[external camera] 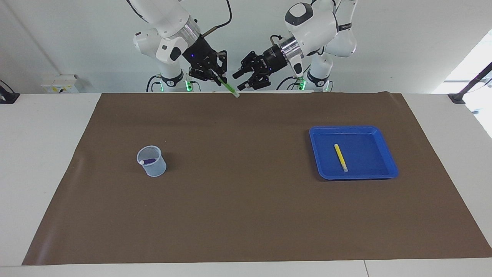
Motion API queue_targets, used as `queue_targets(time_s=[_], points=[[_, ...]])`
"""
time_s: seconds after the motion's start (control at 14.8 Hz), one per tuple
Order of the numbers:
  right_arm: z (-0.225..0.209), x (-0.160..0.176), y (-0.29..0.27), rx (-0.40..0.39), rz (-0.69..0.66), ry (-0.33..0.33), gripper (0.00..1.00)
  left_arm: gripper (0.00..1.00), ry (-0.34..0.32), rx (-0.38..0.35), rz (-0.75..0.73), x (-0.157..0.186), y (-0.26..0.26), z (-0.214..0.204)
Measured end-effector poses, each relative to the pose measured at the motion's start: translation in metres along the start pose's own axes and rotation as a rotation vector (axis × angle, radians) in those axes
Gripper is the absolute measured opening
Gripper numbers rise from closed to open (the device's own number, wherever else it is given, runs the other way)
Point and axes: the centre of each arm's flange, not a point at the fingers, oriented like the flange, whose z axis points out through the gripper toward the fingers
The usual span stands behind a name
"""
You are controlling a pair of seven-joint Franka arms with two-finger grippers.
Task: Transfer and insert pens with both arms
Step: 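Insert the green pen into the cup while the left gripper withdraws, then lower the left gripper to the yellow pen while the right gripper releases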
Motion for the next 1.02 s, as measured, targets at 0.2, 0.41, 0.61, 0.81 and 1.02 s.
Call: queue_targets(time_s=[0.2,0.41,0.61,0.81,1.02], points=[[0.003,0.01,0.033,-0.121,-0.039,0.043,0.18,0.98,0.006,-0.019,-0.019,0.008,0.009,-0.005],[0.012,0.021,0.089,-0.211,-0.145,0.099,0.18,1.0,0.013,-0.087,-0.07,0.029,0.043,-0.028],[-0.002,0.025,0.16,-0.261,-0.259,0.116,0.18,1.0,0.058,-0.137,-0.05,0.046,0.071,-0.051],[-0.015,0.027,0.216,-0.308,-0.34,0.136,0.18,1.0,0.124,-0.096,0.055,0.052,0.078,-0.057],[-0.006,0.027,0.253,-0.329,-0.373,0.154,0.18,1.0,0.197,-0.032,0.178,0.064,0.086,-0.065]])
